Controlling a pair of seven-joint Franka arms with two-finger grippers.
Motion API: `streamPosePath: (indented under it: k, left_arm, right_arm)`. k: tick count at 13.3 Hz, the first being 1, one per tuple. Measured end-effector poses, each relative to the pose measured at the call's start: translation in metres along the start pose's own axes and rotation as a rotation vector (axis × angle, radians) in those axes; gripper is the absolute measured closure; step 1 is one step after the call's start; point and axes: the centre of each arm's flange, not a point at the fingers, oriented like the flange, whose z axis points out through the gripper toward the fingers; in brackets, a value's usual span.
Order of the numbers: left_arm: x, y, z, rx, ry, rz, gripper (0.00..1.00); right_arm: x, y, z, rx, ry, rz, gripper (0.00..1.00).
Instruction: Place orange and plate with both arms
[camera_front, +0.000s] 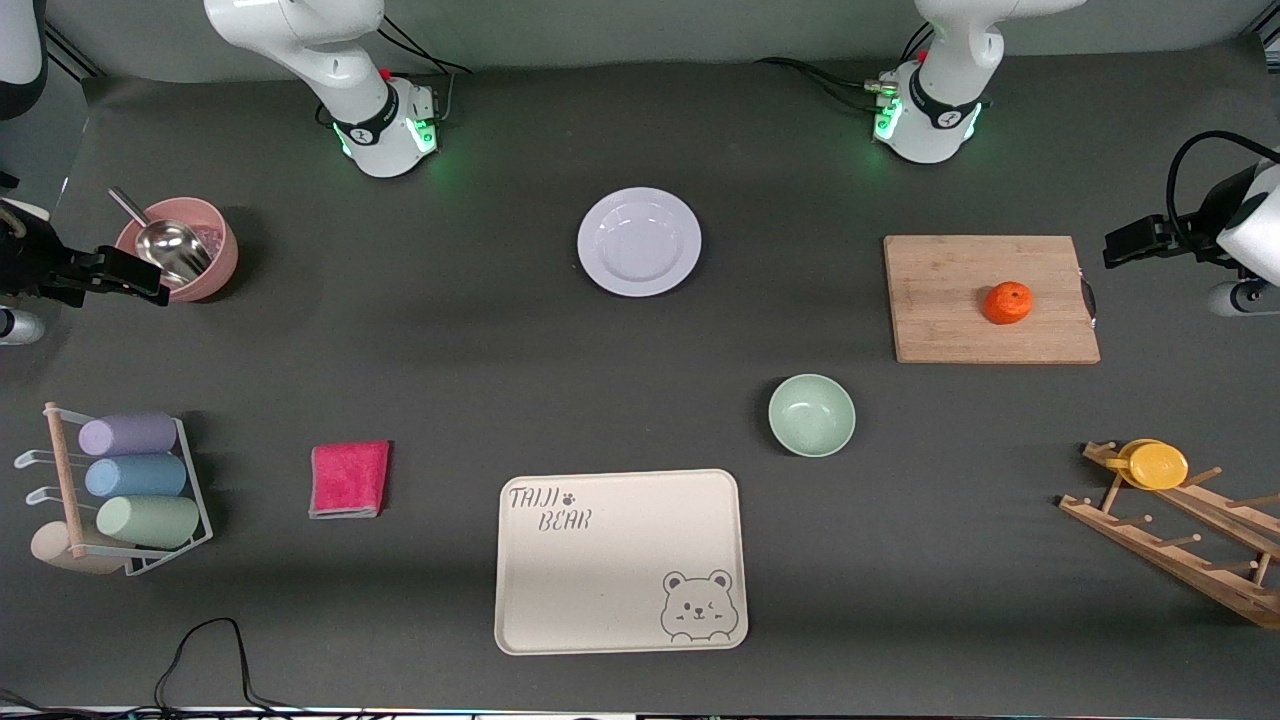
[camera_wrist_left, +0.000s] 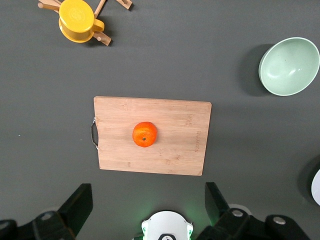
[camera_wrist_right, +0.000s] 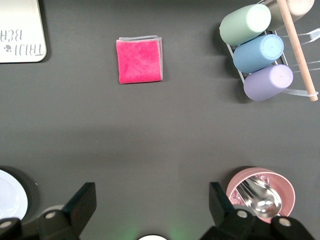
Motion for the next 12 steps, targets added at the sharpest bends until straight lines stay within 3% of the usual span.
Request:
streamPosePath:
  k: [5, 8, 12]
  left_arm:
    - [0.0, 0.0, -0.002, 0.0, 0.003, 0.001, 0.0]
    - [-0.011, -0.003, -0.001, 0.001, -0.055, -0.002, 0.0]
    - [-0.065, -0.015, -0.009, 0.0, -0.082, -0.027, 0.0]
  right_arm:
    - [-0.004, -0.001, 0.003, 0.002, -0.007, -0.002, 0.0]
    - [-0.009, 0.0, 0.006, 0.004, -0.009, -0.001, 0.0]
    - [-0.011, -0.001, 0.006, 0.006, -0.006, -0.001, 0.0]
